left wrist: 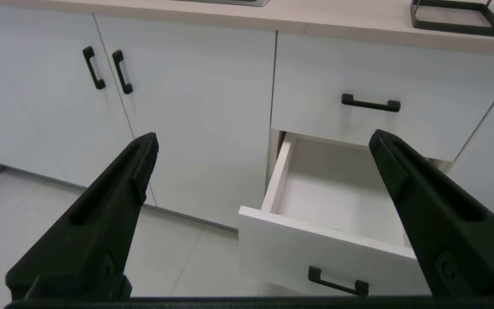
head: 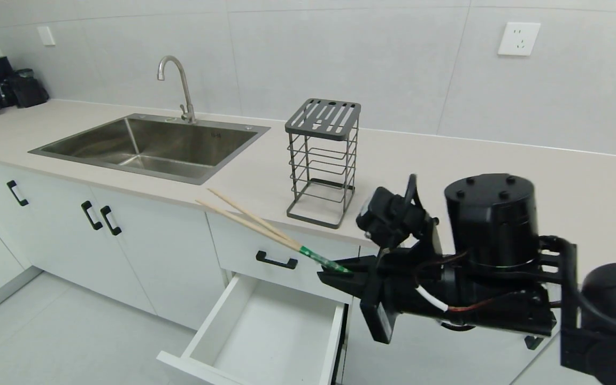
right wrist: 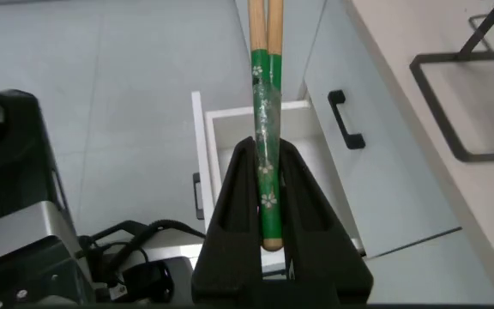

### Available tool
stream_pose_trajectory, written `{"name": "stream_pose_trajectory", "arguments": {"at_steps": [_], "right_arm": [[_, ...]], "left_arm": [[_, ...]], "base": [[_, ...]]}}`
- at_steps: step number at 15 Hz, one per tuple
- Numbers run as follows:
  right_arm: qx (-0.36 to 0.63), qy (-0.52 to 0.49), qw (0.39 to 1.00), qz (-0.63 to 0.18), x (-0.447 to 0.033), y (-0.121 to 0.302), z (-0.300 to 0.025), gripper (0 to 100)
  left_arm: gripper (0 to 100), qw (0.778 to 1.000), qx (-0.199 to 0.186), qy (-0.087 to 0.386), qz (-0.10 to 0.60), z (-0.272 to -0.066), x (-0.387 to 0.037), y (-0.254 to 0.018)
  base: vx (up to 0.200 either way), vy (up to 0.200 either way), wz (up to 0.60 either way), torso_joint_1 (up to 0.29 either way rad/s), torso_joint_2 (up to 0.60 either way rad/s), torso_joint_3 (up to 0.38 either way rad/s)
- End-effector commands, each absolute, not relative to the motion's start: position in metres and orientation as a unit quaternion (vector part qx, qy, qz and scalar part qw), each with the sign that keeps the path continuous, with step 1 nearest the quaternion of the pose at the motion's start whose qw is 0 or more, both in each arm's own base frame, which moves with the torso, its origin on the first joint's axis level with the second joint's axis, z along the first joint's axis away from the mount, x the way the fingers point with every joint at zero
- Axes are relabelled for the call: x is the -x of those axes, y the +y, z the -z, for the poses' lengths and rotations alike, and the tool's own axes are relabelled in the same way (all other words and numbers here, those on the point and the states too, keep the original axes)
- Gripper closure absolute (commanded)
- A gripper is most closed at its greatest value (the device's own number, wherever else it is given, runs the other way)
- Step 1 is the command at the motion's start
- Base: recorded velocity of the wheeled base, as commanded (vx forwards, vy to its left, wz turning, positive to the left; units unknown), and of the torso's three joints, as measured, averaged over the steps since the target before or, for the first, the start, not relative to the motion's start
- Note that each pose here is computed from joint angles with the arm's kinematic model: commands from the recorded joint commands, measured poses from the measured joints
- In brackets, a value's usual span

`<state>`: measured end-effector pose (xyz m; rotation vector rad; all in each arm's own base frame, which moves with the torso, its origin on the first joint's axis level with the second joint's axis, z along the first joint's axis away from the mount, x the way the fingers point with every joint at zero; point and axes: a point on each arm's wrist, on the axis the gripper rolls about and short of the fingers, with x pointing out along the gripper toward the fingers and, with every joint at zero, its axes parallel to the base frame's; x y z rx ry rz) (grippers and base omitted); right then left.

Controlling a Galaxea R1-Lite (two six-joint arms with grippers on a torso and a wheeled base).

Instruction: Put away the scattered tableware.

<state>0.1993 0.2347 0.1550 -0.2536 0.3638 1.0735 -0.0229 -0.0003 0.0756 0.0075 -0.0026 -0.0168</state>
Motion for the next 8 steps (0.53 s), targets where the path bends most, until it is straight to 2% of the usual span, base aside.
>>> {"name": "stream_pose_trajectory", "arguments": {"at_steps": [1, 4, 8], "right_arm": [[0.149, 0.220, 0.836, -0.480, -0.205, 0.250, -0.120, 100], [0.159, 0.210, 0.841, -0.473, -0.207, 0.269, -0.119, 100], [0.176, 0.234, 0.815, -0.500, -0.195, 0.290, -0.096, 100]], "left_arm": [[0, 1.000, -0.004, -0.001, 0.008, -0.076, 0.023, 0.000], [0, 1.000, -0.004, -0.001, 0.008, -0.076, 0.023, 0.000], [0, 1.000, -0.004, -0.001, 0.008, -0.076, 0.023, 0.000]], "base": [[0.000, 0.000, 0.00, 0.000, 0.00, 0.000], [0.000, 0.000, 0.00, 0.000, 0.00, 0.000], [0.000, 0.000, 0.00, 0.000, 0.00, 0.000]]}}
